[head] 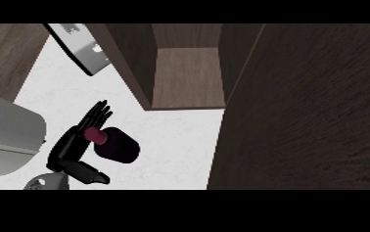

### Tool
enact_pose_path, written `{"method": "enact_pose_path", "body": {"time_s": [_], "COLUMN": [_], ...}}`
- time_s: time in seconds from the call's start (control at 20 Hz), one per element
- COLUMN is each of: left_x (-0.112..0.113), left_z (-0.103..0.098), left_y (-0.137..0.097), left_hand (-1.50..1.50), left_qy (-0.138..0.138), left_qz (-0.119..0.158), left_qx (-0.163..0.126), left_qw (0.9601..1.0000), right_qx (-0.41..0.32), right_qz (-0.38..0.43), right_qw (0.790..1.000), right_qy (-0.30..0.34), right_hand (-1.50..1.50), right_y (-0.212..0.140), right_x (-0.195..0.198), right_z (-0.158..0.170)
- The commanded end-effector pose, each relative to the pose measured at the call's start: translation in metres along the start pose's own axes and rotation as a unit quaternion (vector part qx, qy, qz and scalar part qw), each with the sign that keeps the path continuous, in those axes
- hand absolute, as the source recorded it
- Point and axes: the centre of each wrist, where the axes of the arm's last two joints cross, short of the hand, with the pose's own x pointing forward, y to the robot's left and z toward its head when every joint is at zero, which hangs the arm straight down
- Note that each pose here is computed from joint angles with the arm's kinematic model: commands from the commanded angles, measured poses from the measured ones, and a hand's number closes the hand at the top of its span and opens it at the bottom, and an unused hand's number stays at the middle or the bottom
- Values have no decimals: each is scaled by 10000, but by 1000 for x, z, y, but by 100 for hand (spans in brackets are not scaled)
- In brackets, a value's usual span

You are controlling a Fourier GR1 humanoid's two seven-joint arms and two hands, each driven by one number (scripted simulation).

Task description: Pick up the wine, place it into the cabinet and close the cabinet

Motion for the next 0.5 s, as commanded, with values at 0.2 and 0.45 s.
{"method": "enact_pose_path", "body": {"time_s": [0.2,0.45], "left_x": [-29,-38], "left_z": [5,-2], "left_y": [12,3], "left_hand": [-150,-150], "left_qy": [305,409], "left_qz": [552,763], "left_qx": [-311,-517], "left_qw": [9975,9949], "right_qx": [-170,-128], "right_qz": [36,167], "right_qw": [9982,9984], "right_qy": [-580,-532], "right_hand": [-150,-150], "right_y": [-8,-12], "right_x": [29,34], "right_z": [25,29]}}
